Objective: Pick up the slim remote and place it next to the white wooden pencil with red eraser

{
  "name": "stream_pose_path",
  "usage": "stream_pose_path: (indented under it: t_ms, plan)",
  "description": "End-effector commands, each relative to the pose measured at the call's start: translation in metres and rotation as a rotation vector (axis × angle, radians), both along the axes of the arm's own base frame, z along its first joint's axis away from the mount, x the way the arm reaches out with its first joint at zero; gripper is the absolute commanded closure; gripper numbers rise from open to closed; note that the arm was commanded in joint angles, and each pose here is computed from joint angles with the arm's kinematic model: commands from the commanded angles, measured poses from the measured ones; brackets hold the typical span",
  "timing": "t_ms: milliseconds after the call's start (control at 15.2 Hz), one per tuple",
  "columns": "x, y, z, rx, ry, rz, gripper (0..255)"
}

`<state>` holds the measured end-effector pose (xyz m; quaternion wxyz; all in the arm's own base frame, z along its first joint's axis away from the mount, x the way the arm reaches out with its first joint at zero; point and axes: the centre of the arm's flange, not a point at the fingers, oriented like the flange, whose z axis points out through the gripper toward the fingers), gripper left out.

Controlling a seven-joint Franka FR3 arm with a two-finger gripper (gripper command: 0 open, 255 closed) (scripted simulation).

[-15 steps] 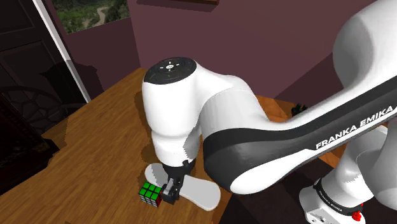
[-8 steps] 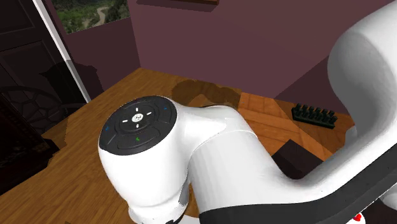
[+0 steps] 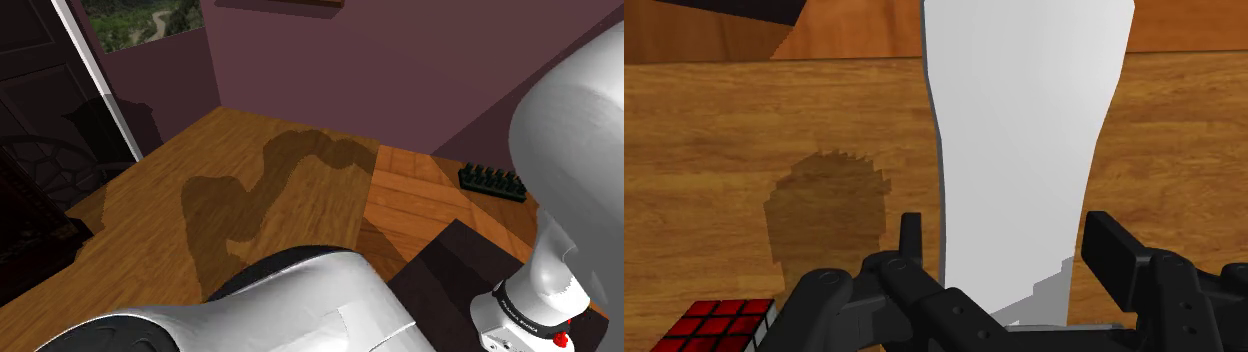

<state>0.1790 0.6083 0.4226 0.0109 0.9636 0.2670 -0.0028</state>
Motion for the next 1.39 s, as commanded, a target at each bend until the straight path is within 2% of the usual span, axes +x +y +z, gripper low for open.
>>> stream_pose_path:
  t_ms: [0, 66, 990, 1320]
  plan:
    - [-0.020, 0.019, -0.002, 0.000, -0.001, -0.002, 255]
    - [-0.030, 0.029, -0.002, 0.000, -0.001, -0.002, 255]
    - [-0.030, 0.029, -0.076, 0.000, -0.001, -0.002, 255]
    - [-0.030, 0.029, -0.079, 0.000, -0.001, -0.002, 255]
